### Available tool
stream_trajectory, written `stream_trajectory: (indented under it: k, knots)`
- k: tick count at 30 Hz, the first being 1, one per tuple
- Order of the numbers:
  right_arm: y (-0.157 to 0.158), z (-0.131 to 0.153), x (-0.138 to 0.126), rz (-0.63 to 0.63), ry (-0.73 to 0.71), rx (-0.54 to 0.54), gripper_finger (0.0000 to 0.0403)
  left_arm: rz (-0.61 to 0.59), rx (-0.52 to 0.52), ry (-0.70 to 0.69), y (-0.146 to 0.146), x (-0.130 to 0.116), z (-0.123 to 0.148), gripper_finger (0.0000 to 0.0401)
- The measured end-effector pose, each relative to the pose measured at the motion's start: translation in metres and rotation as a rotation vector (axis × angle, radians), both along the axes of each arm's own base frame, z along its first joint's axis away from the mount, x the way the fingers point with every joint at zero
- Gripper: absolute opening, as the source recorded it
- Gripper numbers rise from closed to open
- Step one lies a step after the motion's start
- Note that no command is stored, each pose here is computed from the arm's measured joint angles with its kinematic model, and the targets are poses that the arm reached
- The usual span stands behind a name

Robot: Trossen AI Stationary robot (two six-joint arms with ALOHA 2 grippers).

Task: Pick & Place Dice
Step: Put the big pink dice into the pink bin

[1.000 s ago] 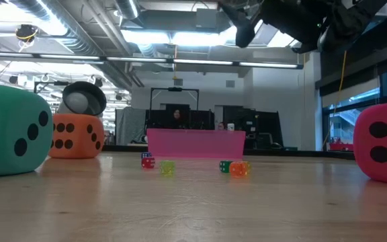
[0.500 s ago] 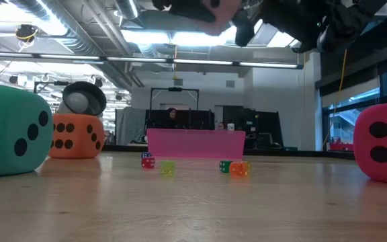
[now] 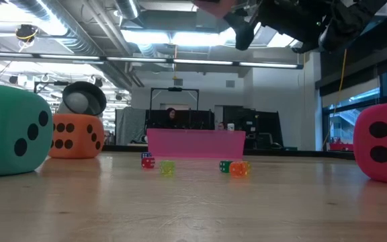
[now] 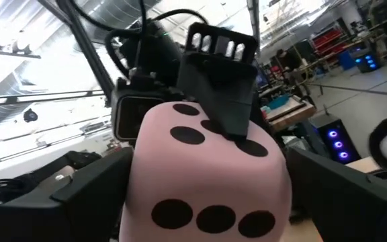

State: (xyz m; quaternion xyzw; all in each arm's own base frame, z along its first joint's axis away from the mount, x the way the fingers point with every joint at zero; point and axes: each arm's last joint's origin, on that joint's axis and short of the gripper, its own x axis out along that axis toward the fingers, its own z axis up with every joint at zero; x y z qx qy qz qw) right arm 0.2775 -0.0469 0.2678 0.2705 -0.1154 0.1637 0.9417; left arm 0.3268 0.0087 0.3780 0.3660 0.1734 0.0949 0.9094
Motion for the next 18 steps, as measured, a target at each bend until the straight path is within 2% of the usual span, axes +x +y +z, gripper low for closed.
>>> stream_trajectory:
  k: [5, 13, 18]
  knots:
    - [0.0055, 0.0015, -0.0002, 0.025, -0.011, -0.006, 0.0389, -0.055, 0.001, -0.040, 0.0016, 0.0073, -0.0003, 0.0345]
    - [0.0062, 0.0017, -0.0001, 0.009, -0.042, -0.095, 0.0389, -0.041, 0.058, -0.026, 0.0029, 0.0082, -0.0009, 0.0345]
    - [0.0096, 0.0045, -0.0004, -0.013, -0.081, -0.113, 0.0389, -0.046, 0.113, -0.050, 0.0058, 0.0090, 0.0030, 0.0345]
